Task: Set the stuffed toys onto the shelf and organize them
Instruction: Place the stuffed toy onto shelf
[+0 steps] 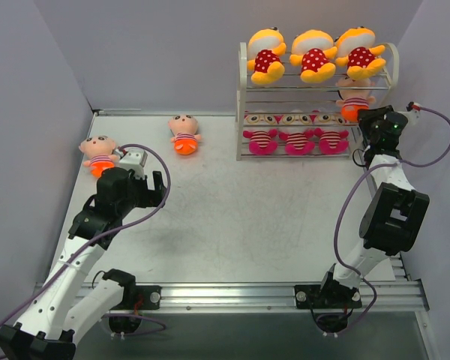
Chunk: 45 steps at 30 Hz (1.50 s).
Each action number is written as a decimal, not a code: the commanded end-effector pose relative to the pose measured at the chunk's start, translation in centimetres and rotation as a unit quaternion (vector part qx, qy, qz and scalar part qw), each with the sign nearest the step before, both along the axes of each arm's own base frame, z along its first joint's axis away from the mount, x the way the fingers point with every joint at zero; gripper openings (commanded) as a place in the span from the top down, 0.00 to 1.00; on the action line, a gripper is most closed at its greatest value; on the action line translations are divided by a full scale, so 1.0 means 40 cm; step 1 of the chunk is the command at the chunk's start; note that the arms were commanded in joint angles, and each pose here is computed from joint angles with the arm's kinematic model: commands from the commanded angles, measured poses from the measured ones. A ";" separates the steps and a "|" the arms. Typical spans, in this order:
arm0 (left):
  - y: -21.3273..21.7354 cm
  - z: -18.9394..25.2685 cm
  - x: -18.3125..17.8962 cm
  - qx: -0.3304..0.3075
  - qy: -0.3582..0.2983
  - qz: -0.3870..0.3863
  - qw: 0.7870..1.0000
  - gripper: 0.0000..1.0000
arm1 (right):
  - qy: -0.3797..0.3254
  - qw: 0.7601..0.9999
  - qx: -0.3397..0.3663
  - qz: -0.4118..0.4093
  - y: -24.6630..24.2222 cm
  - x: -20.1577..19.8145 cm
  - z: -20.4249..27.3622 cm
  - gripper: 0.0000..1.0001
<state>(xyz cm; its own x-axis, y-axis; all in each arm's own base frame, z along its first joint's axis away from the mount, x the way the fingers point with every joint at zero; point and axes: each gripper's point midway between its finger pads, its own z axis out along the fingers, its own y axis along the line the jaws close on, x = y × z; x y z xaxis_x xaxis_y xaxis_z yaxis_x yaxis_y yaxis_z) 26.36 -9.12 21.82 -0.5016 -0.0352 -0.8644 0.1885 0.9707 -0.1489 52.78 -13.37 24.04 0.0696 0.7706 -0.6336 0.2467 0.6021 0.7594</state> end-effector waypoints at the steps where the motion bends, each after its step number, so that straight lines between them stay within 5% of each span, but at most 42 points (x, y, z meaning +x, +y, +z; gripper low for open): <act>1: 0.001 0.008 0.004 0.003 -0.008 0.000 1.000 0.03 | -0.028 0.999 -0.022 0.001 -0.008 -0.001 0.060 0.85; 17: 0.001 0.020 -0.001 -0.001 -0.016 -0.002 1.000 0.03 | -0.032 0.998 -0.043 -0.016 0.000 -0.074 0.125 0.46; 25: 0.000 0.030 -0.005 -0.007 -0.024 -0.003 1.000 0.03 | -0.002 0.997 -0.062 -0.045 0.000 -0.167 0.152 0.36; 35: -0.007 0.023 -0.002 -0.016 -0.014 -0.004 1.000 0.03 | 0.046 0.989 -0.132 -0.036 0.059 -0.326 0.225 0.04; 45: -0.017 -0.006 0.022 -0.043 0.016 0.002 0.999 0.03 | 0.003 0.984 -0.178 0.029 0.230 -0.461 0.291 0.01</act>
